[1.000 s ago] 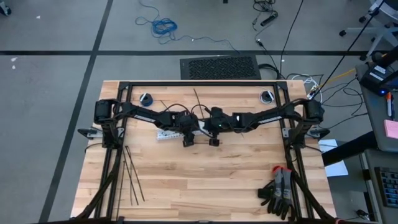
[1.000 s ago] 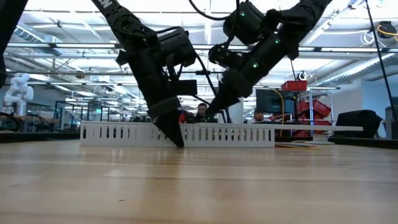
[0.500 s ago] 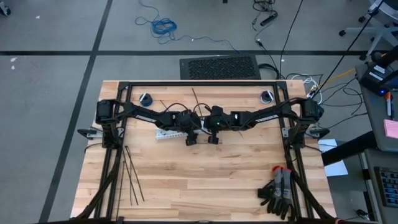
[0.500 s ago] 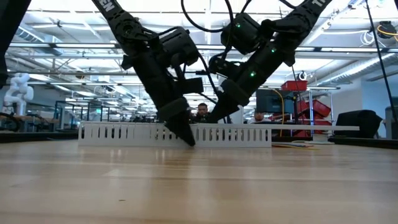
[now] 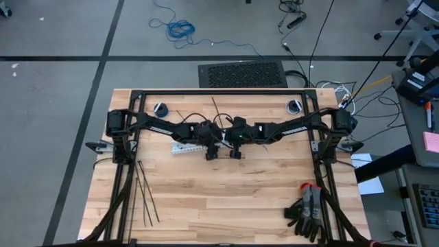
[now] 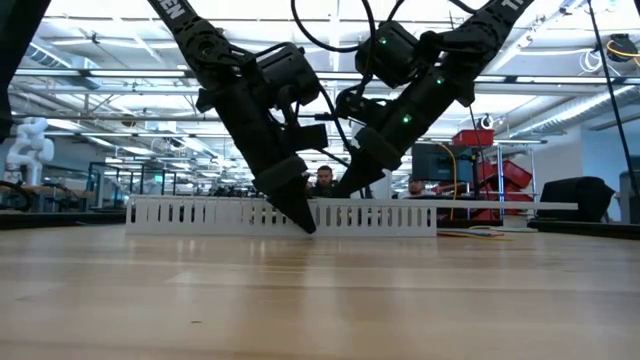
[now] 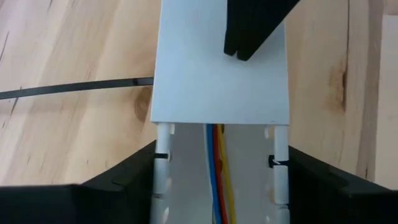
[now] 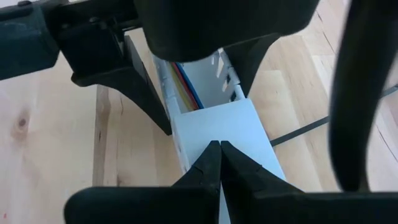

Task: Ziptie cables
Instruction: Close the white cable duct

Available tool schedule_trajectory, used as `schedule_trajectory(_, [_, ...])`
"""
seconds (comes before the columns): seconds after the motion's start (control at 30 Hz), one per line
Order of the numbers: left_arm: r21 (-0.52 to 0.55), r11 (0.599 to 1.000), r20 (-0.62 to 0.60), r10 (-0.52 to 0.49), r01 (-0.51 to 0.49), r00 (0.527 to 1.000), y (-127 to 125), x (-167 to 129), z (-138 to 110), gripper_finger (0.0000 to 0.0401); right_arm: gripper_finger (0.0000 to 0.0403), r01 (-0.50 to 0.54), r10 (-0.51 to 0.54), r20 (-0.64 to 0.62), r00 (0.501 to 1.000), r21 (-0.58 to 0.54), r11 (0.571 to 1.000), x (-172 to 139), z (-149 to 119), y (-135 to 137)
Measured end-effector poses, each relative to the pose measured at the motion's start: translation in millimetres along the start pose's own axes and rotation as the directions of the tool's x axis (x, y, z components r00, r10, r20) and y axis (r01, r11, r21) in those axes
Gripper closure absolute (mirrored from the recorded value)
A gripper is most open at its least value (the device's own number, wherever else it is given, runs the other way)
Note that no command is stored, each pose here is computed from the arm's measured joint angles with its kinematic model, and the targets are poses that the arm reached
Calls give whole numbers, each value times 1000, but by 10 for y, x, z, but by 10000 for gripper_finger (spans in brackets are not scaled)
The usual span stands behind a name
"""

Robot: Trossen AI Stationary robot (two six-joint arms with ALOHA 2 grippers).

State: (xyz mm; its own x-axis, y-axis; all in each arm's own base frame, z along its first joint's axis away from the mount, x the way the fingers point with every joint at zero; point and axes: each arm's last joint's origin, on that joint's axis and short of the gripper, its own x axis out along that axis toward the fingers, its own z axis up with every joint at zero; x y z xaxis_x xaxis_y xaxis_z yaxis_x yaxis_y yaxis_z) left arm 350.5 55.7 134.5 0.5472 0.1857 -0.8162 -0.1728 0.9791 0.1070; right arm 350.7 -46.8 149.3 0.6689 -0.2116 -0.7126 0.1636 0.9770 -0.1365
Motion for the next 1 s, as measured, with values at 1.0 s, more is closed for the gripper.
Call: schedule_trajectory(1.0, [-5, 1000, -17, 9, -9, 1000, -25, 194, -56, 188, 403, -33, 39, 105, 994, -61, 998, -133, 128, 37])
